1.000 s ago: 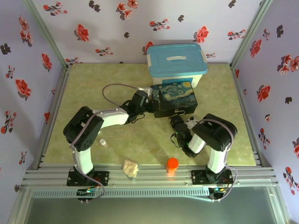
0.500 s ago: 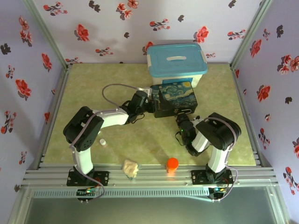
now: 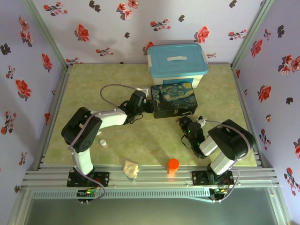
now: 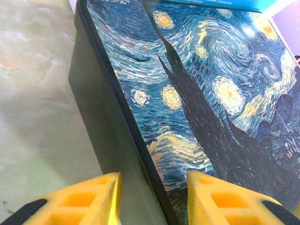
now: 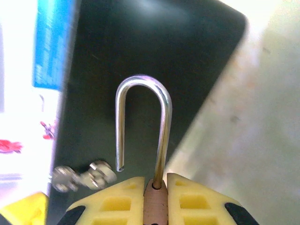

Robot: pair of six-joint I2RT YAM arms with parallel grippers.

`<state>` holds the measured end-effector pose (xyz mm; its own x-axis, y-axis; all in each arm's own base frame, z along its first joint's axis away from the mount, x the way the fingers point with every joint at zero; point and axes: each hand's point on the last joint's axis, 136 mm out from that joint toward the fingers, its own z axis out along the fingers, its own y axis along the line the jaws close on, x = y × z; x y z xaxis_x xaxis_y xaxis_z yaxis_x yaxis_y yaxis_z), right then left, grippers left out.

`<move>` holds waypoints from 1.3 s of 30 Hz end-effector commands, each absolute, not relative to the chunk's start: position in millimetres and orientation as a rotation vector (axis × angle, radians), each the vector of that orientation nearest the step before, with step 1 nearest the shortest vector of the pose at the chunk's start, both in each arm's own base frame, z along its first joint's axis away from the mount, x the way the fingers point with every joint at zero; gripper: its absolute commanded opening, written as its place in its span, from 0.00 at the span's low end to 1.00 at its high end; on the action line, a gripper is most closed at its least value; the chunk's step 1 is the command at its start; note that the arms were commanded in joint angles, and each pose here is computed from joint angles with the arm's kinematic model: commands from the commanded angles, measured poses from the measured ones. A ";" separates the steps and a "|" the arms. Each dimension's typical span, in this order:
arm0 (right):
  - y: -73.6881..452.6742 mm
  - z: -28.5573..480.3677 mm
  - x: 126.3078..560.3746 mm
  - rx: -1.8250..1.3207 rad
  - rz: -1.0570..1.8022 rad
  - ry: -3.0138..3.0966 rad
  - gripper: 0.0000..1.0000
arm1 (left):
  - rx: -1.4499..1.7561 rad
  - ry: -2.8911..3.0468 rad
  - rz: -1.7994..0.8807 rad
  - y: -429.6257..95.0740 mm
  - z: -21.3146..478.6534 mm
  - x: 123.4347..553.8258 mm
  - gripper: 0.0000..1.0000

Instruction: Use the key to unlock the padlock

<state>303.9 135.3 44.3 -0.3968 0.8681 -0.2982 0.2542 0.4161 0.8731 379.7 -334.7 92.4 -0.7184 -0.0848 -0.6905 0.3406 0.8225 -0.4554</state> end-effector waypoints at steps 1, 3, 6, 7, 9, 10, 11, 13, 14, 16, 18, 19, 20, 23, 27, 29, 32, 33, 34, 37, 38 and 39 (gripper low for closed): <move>143.0 15.2 275.9 0.917 0.954 2.133 0.00 | 0.224 2.721 -0.321 -254.4 -27.0 322.1 0.39; 147.9 12.2 267.5 0.865 0.918 2.251 0.00 | 0.229 2.719 -0.333 -258.0 -24.8 325.2 0.39; 143.7 19.5 257.6 0.807 0.861 2.348 0.00 | 0.233 2.706 -0.336 -259.9 -18.4 332.5 0.40; 139.5 20.2 253.7 0.801 0.840 2.390 0.00 | 0.229 2.696 -0.340 -259.5 -14.4 335.8 0.40; 134.7 17.3 246.2 0.787 0.856 2.475 0.00 | 0.212 2.679 -0.351 -257.8 -6.8 341.6 0.41; 132.7 12.7 241.8 0.782 0.880 2.529 0.00 | 0.203 2.668 -0.358 -257.1 -2.2 344.7 0.42; 131.5 8.6 237.8 0.777 0.914 2.585 0.00 | 0.195 2.657 -0.371 -256.8 3.1 347.5 0.43; 131.9 5.1 231.4 0.734 0.946 2.675 0.00 | 0.189 2.638 -0.393 -257.6 12.1 351.1 0.45; 132.5 6.4 230.6 0.695 0.942 2.697 0.00 | 0.190 2.629 -0.399 -258.2 16.3 352.3 0.45; 129.4 11.5 231.3 0.655 0.911 2.702 0.00 | 0.194 2.618 -0.406 -258.1 22.1 352.5 0.46; 126.5 16.3 230.9 0.660 0.934 2.702 0.00 | 0.196 2.613 -0.410 -257.8 26.4 351.2 0.46; 122.5 17.2 229.1 0.660 0.915 2.719 0.00 | 0.191 2.611 -0.409 -255.8 27.3 350.8 0.47; 119.1 16.7 226.1 0.651 0.890 2.744 0.00 | 0.187 2.608 -0.412 -255.2 28.4 350.0 0.48; 110.2 13.6 215.8 0.616 0.811 2.854 0.03 | 0.180 2.593 -0.423 -254.0 33.2 349.1 0.52; 97.8 9.4 217.7 0.620 0.682 2.889 0.11 | 0.178 2.562 -0.440 -255.6 45.1 354.3 0.63; 89.2 11.4 222.6 0.617 0.599 2.884 0.16 | 0.176 2.548 -0.445 -255.8 53.5 357.1 0.65; 76.4 17.9 230.4 0.590 0.471 2.880 0.24 | 0.173 2.526 -0.458 -255.7 66.2 358.8 0.69; 73.6 19.8 232.8 0.581 0.444 2.876 0.25 | 0.172 2.519 -0.461 -255.1 70.0 359.0 0.70; 71.6 21.1 234.8 0.572 0.424 2.874 0.27 | 0.173 2.511 -0.466 -255.1 74.5 359.2 0.71; 70.0 23.6 241.4 0.529 0.386 2.883 0.38 | 0.175 2.476 -0.483 -253.5 93.9 358.8 0.75; 69.6 23.8 243.2 0.519 0.371 2.887 0.33 | 0.174 2.462 -0.489 -252.6 101.6 358.6 0.75; 70.2 24.4 245.8 0.511 0.368 2.879 0.33 | 0.177 2.448 -0.497 -252.4 108.9 357.4 0.75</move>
